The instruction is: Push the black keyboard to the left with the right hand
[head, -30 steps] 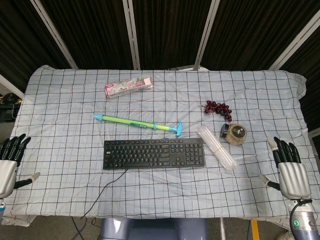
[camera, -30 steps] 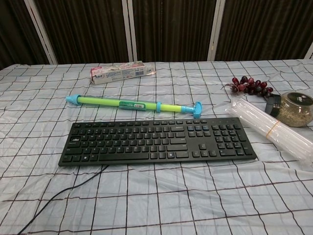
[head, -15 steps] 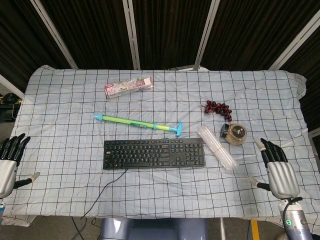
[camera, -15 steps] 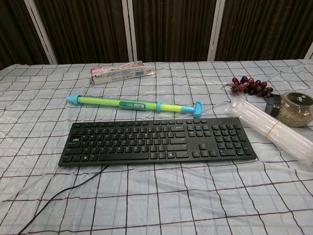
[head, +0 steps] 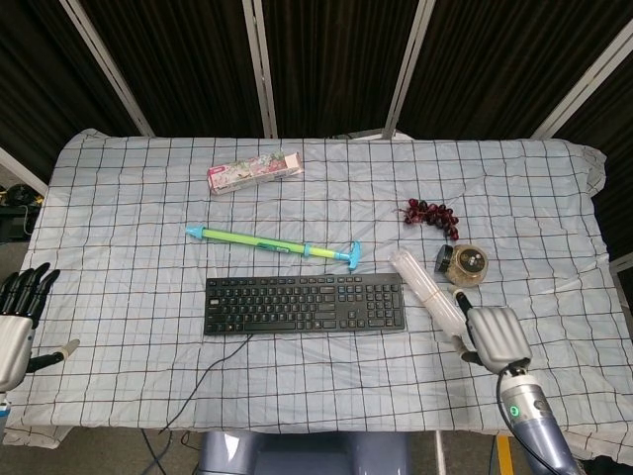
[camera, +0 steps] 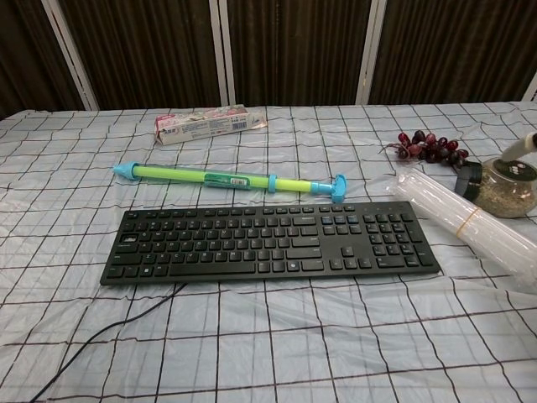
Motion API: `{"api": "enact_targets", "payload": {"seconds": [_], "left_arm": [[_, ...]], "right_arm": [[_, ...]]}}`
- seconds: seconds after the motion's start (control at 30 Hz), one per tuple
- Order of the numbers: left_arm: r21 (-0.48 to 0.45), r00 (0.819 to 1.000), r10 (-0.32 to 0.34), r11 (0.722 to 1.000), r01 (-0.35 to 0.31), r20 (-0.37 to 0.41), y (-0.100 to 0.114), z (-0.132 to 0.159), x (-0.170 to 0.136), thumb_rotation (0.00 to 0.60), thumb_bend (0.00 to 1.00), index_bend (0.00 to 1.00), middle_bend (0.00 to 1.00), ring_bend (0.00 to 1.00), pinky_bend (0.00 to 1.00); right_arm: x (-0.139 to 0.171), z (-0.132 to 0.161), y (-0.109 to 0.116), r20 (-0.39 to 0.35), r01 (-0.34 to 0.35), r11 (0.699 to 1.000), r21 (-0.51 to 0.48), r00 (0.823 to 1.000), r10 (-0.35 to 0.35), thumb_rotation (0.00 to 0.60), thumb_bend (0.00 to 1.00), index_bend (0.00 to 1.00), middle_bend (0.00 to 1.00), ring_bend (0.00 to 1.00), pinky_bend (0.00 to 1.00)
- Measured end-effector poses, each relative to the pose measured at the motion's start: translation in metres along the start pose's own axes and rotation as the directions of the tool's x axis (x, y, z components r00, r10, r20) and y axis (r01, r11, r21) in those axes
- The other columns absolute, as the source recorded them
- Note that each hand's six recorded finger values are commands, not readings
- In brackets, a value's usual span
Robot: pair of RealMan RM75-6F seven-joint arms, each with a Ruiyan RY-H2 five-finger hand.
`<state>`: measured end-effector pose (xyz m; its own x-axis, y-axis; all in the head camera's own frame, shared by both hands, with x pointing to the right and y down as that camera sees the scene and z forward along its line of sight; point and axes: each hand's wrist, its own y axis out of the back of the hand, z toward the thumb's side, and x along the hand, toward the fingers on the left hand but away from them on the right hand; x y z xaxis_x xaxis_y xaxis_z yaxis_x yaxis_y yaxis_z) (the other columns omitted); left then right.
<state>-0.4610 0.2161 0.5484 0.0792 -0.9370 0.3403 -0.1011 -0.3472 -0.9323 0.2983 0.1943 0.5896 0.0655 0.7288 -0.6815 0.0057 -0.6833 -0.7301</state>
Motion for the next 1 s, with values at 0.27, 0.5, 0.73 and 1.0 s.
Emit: {"api": "enact_targets", "payload": {"seconds": [0.27, 0.5, 0.73, 1.0], "left_arm": [[-0.008, 1.0, -0.001, 1.0, 0.001, -0.001, 0.0, 0.0, 0.001, 0.6, 0.06, 0.0, 0.0, 0.0, 0.0], [-0.02, 1.0, -0.003, 1.0, 0.002, -0.004, 0.001, -0.001, 0.002, 0.6, 0.06, 0.0, 0.0, 0.0, 0.0], [-0.015, 1.0, -0.006, 1.0, 0.006, -0.004, 0.0, -0.002, 0.002, 0.6, 0.06, 0.0, 0.0, 0.0, 0.0], [-0.016, 1.0, -0.012, 1.0, 0.012, -0.01, -0.001, -0.002, 0.002, 0.6, 0.07, 0.0, 0.0, 0.0, 0.0]], "right_arm": [[-0.021, 0.057, -0.035, -0.018, -0.159, 0.987, -0.013, 0.987, 0.158, 0.6, 0.46, 0.11, 0.87, 0.87, 0.75], [-0.032, 0.07, -0.054, 0.006, -0.197, 0.98, -0.001, 0.98, 0.197, 0.6, 0.49, 0.11, 0.87, 0.87, 0.75], [-0.044, 0.077, -0.061, 0.02, -0.199, 0.98, -0.027, 0.98, 0.199, 0.6, 0.49, 0.1, 0.87, 0.87, 0.75], [-0.053, 0.076, -0.066, 0.044, -0.204, 0.978, -0.044, 0.978, 0.206, 0.6, 0.49, 0.1, 0.87, 0.87, 0.75]]}}
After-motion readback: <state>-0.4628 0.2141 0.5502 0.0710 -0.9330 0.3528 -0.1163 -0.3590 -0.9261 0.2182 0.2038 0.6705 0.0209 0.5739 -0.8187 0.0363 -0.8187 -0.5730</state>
